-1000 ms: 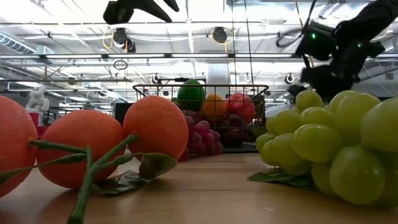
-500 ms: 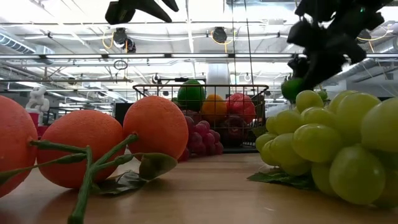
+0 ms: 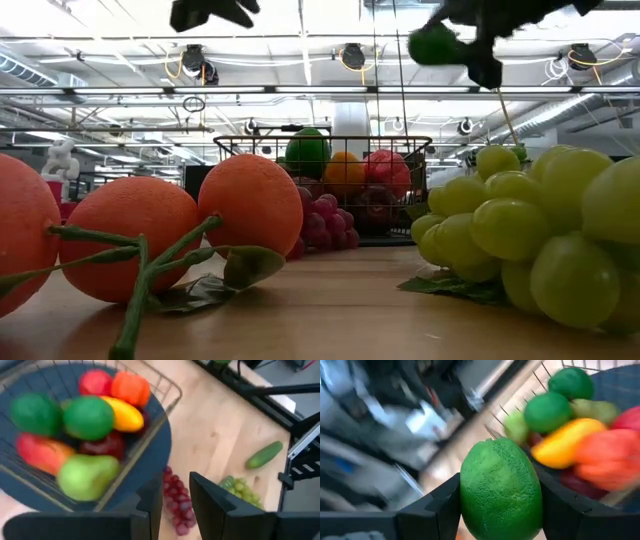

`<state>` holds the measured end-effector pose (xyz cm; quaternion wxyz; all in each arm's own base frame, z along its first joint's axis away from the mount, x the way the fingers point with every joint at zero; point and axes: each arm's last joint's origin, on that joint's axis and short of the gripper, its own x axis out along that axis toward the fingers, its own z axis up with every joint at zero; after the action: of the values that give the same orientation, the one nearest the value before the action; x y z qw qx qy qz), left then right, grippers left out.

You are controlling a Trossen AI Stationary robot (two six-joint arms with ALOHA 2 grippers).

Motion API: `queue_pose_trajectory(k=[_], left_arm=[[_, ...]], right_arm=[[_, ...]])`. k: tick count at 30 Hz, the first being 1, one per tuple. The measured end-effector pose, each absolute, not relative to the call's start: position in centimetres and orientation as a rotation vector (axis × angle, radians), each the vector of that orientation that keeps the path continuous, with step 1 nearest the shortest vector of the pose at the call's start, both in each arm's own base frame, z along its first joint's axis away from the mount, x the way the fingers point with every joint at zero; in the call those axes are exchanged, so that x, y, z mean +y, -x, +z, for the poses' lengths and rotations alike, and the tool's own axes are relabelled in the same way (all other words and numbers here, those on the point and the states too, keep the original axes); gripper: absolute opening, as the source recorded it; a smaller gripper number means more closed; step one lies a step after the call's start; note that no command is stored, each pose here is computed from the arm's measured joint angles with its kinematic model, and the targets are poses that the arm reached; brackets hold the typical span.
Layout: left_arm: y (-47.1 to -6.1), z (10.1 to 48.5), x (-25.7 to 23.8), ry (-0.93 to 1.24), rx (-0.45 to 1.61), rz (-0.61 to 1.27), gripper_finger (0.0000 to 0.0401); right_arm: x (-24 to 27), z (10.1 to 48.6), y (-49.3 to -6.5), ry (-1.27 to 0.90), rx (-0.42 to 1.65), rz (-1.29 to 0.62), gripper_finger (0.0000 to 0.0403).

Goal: Build produce basket
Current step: Put the green lime into the wire basket

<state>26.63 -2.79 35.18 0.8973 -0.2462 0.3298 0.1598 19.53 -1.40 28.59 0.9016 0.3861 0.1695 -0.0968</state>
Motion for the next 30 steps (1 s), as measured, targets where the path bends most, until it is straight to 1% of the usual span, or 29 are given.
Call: queue_pose_trajectory(k=[3,8,10,16,23,30], left_arm=[[-25.6,36.3,-1.9,0.481,0.647,0.32,0.0097],[-24.2,37.3,-0.9,0.409,0.621,0.311,0.0097],[-24.1,37.8,-0.6,0.387,0.591,0.3,0.0097],[-22.8,38.2,-0.1,0.37,0.604,0.268,0.0097],[-21.9,39.0,-0.4,0.4,0.564,0.234,0.0097],[-21.3,39.2,-0.4,0.393,0.563,0.228,0.0097]], right_arm=[[-1.5,29.2,-20.2,-0.98,0.256,-0.197,0.021],[-1.5,30.3,-21.3,-1.138,0.097,-0.145,0.021],[-1.5,30.6,-21.6,-1.152,0.04,-0.151,0.021],[-1.2,31.9,-22.6,-1.167,-0.212,-0.163,0.021],[-0.7,31.5,-23.2,-1.194,-0.29,-0.273,0.021],[-0.7,31.6,-23.8,-1.221,-0.364,-0.27,0.021]])
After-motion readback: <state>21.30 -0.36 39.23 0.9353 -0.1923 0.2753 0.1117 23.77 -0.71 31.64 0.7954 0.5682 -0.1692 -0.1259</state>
